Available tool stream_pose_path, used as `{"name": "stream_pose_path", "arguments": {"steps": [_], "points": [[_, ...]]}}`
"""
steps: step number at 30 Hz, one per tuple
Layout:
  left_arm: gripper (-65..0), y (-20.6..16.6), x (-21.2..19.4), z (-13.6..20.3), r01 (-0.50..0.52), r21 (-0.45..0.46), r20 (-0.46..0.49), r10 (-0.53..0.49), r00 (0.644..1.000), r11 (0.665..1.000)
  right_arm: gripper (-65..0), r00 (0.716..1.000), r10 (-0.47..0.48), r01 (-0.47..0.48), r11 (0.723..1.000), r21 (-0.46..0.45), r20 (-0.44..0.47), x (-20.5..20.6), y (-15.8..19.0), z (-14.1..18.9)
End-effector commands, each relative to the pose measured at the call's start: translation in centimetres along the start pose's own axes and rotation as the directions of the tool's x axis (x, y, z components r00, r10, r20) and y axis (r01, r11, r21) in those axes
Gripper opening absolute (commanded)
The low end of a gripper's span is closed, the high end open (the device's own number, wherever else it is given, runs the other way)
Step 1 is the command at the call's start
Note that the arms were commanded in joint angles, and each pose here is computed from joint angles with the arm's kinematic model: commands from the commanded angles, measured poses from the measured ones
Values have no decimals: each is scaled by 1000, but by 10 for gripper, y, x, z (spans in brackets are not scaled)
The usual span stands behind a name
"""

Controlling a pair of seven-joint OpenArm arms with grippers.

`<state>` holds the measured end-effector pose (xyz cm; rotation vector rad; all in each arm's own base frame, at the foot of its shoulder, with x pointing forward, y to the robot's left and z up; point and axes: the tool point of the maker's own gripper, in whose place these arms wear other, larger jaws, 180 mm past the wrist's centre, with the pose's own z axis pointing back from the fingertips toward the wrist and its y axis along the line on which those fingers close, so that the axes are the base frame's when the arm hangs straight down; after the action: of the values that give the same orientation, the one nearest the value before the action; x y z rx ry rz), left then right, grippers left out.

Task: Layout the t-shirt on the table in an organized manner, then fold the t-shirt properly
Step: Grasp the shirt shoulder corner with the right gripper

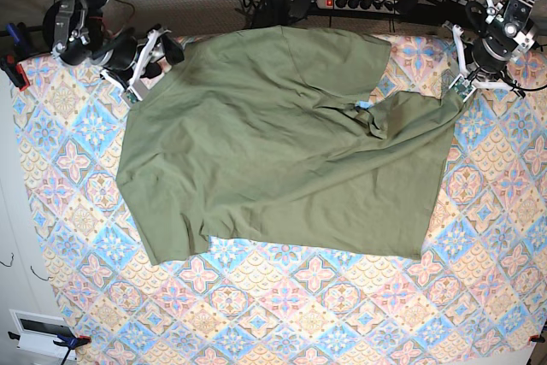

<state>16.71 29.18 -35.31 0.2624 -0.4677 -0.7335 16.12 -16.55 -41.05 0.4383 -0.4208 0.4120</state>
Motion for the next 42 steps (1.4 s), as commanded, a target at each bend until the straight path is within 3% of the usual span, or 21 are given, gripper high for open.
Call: {"name": "stream_pose_path", "arguments": {"steps": [1,15,22,25,33,37,42], "points": [[-650,7,6,3,17,20,18,-17,1000,1000,-300,999,13,-13,1000,1,44,12,-1,5],[-650,7,7,4,19,21,19,-19,1000,1000,-300,999,12,-16,997,80,41,12,26,-13],[-650,7,7,4,19,21,19,-19,1000,1000,-303,999,-51,50,995,86,-1,-7,18,-21],[-650,7,7,4,19,21,19,-19,1000,1000,-339,997,-70,72,993,93,-21,-15,18,-25],[-650,7,7,4,20,23,20,-20,1000,1000,-353,997,-66,69,993,92,-35,-18,18,-24],[-650,7,7,4,18,22,22,-19,1000,1000,-353,1000,-7,7,997,79,-3,-4,21,-15],[-650,14,16,3,16,40,44,-17,999,999,-353,986,168,-166,984,67,-14,7,33,4]]}}
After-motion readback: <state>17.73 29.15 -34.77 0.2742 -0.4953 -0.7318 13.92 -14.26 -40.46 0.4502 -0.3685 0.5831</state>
